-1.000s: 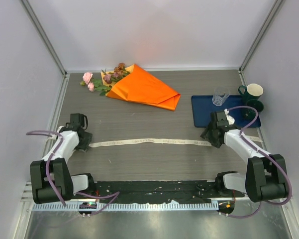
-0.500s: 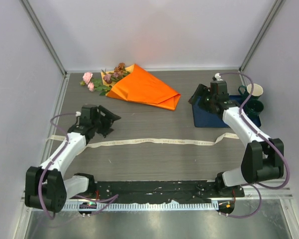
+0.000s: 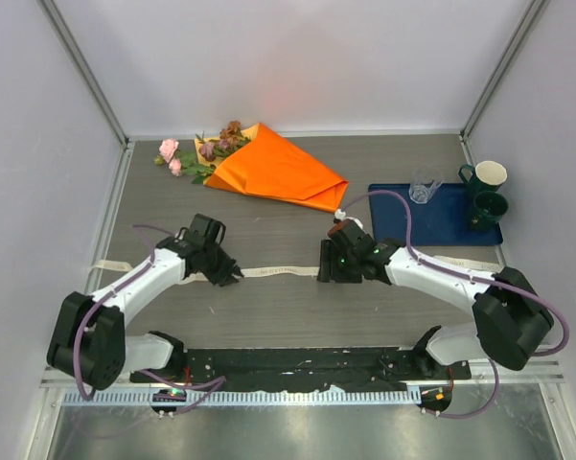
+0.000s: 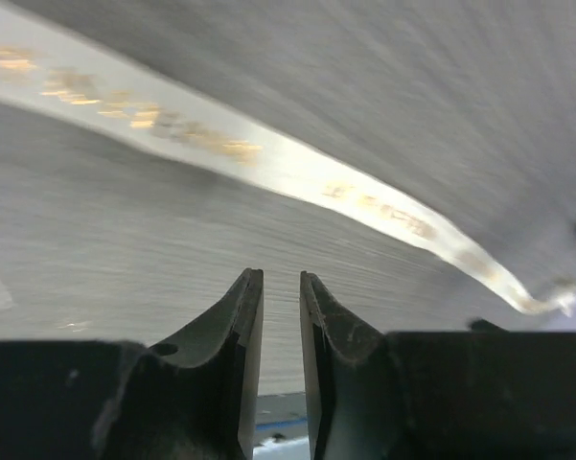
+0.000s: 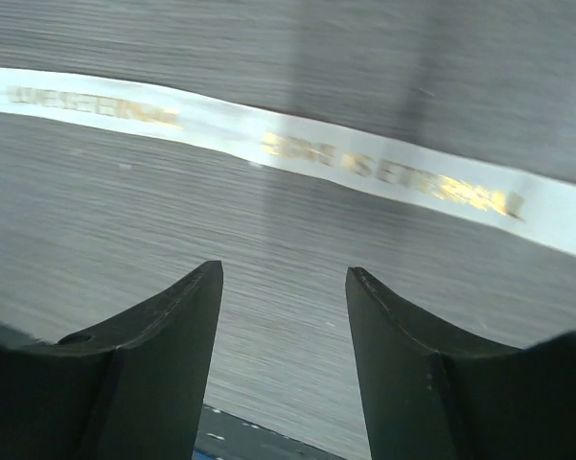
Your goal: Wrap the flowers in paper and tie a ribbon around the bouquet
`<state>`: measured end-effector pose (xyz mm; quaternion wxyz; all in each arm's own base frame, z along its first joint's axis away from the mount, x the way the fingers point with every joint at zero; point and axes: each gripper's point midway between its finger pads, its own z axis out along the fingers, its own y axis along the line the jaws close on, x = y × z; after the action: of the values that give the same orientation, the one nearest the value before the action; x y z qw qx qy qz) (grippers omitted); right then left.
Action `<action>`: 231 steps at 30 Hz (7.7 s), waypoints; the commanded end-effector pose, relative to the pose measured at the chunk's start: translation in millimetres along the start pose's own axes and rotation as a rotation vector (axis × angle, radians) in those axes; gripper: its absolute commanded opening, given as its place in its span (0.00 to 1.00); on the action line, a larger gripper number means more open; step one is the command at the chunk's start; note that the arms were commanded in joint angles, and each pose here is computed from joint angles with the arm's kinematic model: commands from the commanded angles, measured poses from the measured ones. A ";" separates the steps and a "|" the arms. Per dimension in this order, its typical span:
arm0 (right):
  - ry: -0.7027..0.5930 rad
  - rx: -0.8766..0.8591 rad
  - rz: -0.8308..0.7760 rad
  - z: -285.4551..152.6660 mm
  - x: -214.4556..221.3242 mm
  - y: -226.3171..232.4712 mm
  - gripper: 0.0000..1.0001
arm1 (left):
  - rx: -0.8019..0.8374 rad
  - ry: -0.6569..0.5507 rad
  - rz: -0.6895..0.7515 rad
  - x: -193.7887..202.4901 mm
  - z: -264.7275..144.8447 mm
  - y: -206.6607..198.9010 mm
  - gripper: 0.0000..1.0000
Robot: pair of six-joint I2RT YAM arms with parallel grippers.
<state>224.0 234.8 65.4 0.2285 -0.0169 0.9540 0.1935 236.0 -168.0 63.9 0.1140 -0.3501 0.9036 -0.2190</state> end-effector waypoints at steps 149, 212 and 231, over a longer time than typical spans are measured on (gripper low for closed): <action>-0.046 0.013 0.443 51.8 -26.5 -110.6 0.45 | 0.777 0.153 -0.030 -52.1 29.9 -60.6 0.00; -0.219 0.482 0.851 -58.6 -44.1 -276.1 0.95 | -0.369 -0.478 -0.589 -126.3 -96.0 159.7 1.00; -0.357 0.347 0.821 -41.0 -61.9 -271.2 0.47 | -0.523 -0.581 -0.537 -137.8 -110.9 200.5 1.00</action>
<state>286.7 -49.7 25.3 0.2715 0.4504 0.8480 0.0660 184.8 84.4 77.2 0.2063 -0.6366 0.7393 0.0755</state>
